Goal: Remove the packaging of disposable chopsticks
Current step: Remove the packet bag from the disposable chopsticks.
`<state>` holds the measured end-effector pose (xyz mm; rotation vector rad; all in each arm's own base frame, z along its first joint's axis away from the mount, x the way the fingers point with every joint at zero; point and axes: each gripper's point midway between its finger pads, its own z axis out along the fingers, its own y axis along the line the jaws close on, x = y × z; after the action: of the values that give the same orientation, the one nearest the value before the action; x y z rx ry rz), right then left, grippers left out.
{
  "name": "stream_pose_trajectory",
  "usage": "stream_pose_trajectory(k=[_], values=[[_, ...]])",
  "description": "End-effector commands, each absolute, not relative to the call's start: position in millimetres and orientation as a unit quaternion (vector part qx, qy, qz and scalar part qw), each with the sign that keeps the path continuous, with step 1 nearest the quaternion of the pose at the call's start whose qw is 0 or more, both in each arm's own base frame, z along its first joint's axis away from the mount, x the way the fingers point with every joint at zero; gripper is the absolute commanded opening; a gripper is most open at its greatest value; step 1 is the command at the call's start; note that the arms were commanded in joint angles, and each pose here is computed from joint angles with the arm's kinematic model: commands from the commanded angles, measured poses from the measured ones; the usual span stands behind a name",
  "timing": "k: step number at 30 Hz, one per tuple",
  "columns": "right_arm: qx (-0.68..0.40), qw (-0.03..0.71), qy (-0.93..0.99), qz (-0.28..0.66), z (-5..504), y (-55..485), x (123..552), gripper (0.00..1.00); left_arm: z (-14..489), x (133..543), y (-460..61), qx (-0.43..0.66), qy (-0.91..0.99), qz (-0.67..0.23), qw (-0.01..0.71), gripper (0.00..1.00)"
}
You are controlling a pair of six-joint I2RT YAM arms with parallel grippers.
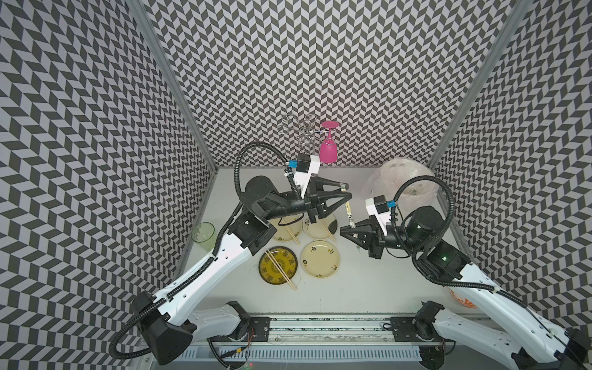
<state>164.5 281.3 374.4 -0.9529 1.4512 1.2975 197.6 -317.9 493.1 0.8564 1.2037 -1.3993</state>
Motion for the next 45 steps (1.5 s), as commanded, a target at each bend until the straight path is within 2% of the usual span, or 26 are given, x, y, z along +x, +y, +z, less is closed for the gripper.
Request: stream_pose_trajectory(k=[1, 7, 12, 18, 21, 25, 26, 27, 28, 30, 31, 32, 33, 35, 38, 41, 43, 45], values=[[-0.395, 0.473, 0.579, 0.533, 387.5, 284.3, 164.8, 0.00, 518.5, 193.9, -295.7, 0.341, 0.475, -0.575, 0.572, 0.66], [-0.401, 0.466, 0.578, 0.537, 385.8, 283.7, 160.5, 0.00, 518.8, 195.4, -286.4, 0.347, 0.472, -0.592, 0.554, 0.58], [-0.410, 0.453, 0.575, 0.544, 384.2, 284.6, 155.2, 0.00, 516.9, 195.8, -291.7, 0.355, 0.471, -0.601, 0.539, 0.57], [-0.417, 0.447, 0.571, 0.548, 385.0, 283.9, 150.3, 0.00, 512.0, 199.9, -297.4, 0.361, 0.480, -0.602, 0.526, 0.61], [-0.423, 0.438, 0.572, 0.550, 382.4, 286.1, 149.6, 0.00, 509.6, 200.3, -300.4, 0.366, 0.481, -0.605, 0.518, 0.50], [-0.426, 0.434, 0.573, 0.549, 380.2, 287.0, 149.2, 0.00, 510.8, 199.7, -301.3, 0.371, 0.478, -0.607, 0.515, 0.20], [-0.427, 0.435, 0.572, 0.549, 379.8, 286.9, 149.1, 0.00, 511.4, 200.1, -301.2, 0.371, 0.478, -0.605, 0.517, 0.18], [-0.427, 0.432, 0.573, 0.550, 378.1, 287.4, 149.2, 0.00, 512.0, 199.7, -300.9, 0.371, 0.477, -0.604, 0.519, 0.18], [-0.429, 0.428, 0.574, 0.550, 376.1, 288.1, 149.0, 0.00, 512.1, 200.1, -301.1, 0.372, 0.478, -0.603, 0.520, 0.24], [-0.433, 0.420, 0.576, 0.551, 372.6, 288.8, 148.1, 0.00, 511.7, 203.7, -300.5, 0.367, 0.485, -0.595, 0.525, 0.51], [-0.434, 0.419, 0.577, 0.551, 371.8, 288.8, 147.6, 0.00, 511.7, 205.2, -300.0, 0.364, 0.488, -0.592, 0.529, 0.55], [-0.434, 0.419, 0.577, 0.551, 371.3, 288.7, 147.4, 0.00, 511.5, 205.9, -299.9, 0.363, 0.488, -0.591, 0.530, 0.54], [-0.433, 0.420, 0.577, 0.550, 371.3, 288.4, 147.5, 0.00, 511.7, 205.3, -299.7, 0.364, 0.487, -0.590, 0.531, 0.50], [-0.433, 0.424, 0.575, 0.549, 372.6, 287.2, 146.8, 0.00, 511.2, 205.0, -300.3, 0.365, 0.486, -0.592, 0.529, 0.34], [-0.433, 0.423, 0.578, 0.547, 370.5, 287.4, 147.6, 0.00, 509.3, 206.1, -301.4, 0.366, 0.487, -0.593, 0.527, 0.22], [-0.434, 0.420, 0.579, 0.548, 369.0, 288.2, 147.8, 0.00, 509.2, 205.9, -300.8, 0.366, 0.486, -0.592, 0.528, 0.21], [-0.435, 0.418, 0.580, 0.548, 367.6, 288.3, 147.4, 0.00, 510.4, 204.7, -300.0, 0.367, 0.485, -0.591, 0.530, 0.29], [-0.435, 0.418, 0.581, 0.547, 366.9, 287.9, 147.3, 0.00, 510.6, 205.7, -299.4, 0.367, 0.486, -0.589, 0.531, 0.30]])
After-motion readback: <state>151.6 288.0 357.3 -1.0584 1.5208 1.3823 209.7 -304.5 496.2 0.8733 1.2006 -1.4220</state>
